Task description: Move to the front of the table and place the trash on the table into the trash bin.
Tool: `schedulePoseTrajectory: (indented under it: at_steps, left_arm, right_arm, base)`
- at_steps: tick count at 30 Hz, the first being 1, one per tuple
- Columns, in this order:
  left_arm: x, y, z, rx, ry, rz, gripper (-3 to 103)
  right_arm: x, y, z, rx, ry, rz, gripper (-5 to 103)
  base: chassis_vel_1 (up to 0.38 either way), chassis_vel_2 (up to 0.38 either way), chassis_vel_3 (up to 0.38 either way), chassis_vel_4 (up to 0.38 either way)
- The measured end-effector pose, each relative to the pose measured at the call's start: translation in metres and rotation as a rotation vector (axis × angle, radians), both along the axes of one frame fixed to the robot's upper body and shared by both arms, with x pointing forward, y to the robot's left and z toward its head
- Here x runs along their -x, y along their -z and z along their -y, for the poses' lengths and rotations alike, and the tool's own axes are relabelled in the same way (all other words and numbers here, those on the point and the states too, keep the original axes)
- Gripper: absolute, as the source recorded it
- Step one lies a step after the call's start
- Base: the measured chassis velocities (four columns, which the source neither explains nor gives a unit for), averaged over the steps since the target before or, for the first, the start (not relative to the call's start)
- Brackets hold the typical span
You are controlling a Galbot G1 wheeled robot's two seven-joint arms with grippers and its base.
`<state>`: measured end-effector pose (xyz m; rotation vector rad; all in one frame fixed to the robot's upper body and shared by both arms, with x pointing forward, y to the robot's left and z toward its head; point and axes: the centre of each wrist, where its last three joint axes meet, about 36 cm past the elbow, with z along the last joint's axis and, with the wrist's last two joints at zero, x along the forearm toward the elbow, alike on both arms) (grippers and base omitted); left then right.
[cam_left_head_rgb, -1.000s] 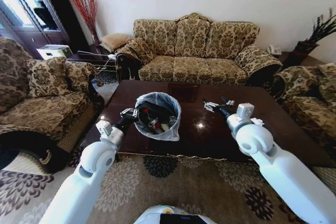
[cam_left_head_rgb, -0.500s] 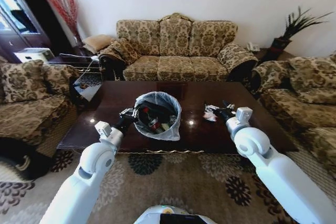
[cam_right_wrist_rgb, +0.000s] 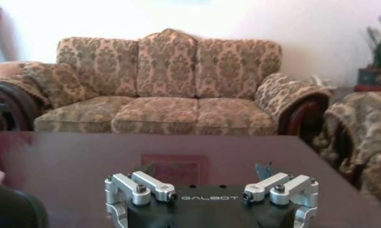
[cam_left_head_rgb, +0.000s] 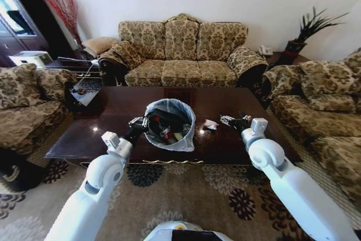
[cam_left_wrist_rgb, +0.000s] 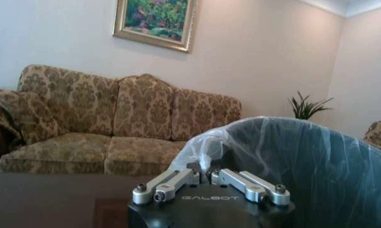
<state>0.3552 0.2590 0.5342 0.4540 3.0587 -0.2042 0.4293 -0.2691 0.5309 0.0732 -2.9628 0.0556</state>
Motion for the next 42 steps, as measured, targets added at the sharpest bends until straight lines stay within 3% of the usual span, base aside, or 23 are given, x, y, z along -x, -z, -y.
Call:
schedulePoseTrajectory:
  at_steps: [14, 25, 28, 32, 37, 42]
  left_arm:
    - [0.001, 0.001, 0.001, 0.006, 0.0, 0.0, 3]
    - [0.002, 0.003, 0.002, 0.01, -0.005, 0.006, 3]
    - [0.002, 0.003, 0.002, 0.01, -0.006, 0.009, 3]
    - [0.002, 0.003, 0.003, 0.014, -0.007, 0.011, 3]
    - [0.002, 0.002, 0.001, 0.01, -0.009, 0.015, 3]
    - [0.001, 0.004, 0.001, -0.001, -0.012, 0.01, 3]
  right_arm:
    - [0.001, 0.012, -0.006, -0.031, -0.015, 0.018, 100]
    - [0.003, 0.018, -0.013, 0.0, -0.025, 0.002, 100]
    - [0.006, 0.021, -0.014, 0.021, -0.065, -0.051, 100]
    - [0.014, 0.053, -0.021, 0.038, -0.097, -0.121, 100]
    - [0.011, 0.126, -0.02, 0.025, -0.115, -0.17, 100]
    - [0.007, 0.148, -0.02, -0.008, -0.122, -0.203, 100]
  base:
    - [-0.008, -0.006, 0.009, 0.008]
    - [-0.146, 0.116, 0.144, -0.13]
    - [-0.185, 0.187, 0.194, -0.202]
    - [-0.133, 0.099, 0.085, -0.092]
    - [-0.025, 0.015, 0.014, -0.017]
    - [0.0, 0.0, 0.0, 0.0]
